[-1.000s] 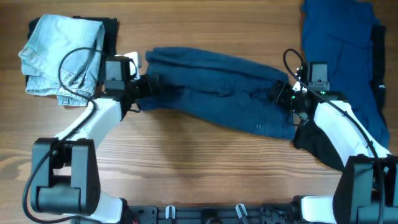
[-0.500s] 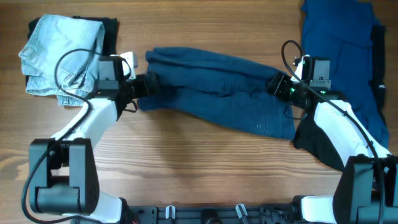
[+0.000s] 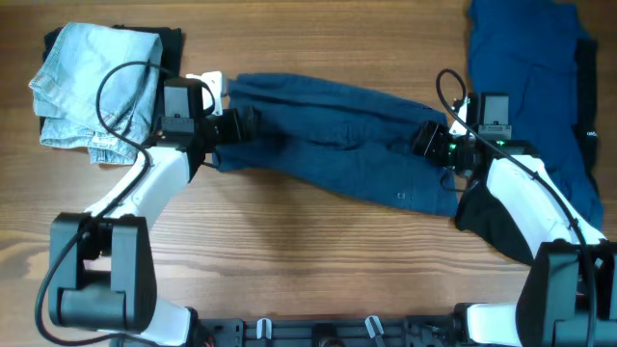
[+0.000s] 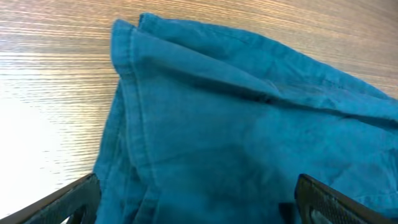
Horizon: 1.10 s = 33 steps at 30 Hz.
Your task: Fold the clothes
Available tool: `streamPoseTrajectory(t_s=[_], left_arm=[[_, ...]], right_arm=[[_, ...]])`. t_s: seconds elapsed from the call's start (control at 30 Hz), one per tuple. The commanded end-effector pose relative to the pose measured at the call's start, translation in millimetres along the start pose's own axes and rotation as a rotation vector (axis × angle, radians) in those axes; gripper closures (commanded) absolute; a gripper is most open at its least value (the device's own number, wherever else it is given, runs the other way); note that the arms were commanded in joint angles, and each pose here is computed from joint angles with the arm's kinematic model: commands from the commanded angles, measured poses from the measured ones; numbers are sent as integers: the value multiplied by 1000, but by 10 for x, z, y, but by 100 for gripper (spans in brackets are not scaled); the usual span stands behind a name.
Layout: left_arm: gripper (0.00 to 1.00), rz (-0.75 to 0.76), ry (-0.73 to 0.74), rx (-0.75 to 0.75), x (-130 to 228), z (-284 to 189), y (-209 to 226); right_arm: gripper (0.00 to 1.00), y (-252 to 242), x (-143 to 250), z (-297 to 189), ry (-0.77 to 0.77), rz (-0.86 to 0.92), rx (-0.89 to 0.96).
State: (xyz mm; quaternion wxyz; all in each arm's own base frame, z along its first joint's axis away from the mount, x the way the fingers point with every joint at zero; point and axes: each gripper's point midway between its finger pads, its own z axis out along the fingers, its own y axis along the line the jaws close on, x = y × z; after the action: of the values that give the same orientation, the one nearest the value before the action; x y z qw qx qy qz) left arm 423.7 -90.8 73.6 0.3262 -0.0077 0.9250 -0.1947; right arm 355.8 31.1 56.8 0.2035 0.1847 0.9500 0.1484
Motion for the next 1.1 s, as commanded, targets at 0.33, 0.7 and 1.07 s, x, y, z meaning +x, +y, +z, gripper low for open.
streamPoseTrajectory(t_s=[0.33,0.7,1.07], left_arm=[[91,4,68,75,248,483,32],[96,-57,76,-96,351,601,381],[96,-63,99,-102,433,645,413]], right_arm=[[34,-199,179,12,52,127,105],[15,-518,288,81,13,253,224],[17,-609,146,264,-81,162,233]])
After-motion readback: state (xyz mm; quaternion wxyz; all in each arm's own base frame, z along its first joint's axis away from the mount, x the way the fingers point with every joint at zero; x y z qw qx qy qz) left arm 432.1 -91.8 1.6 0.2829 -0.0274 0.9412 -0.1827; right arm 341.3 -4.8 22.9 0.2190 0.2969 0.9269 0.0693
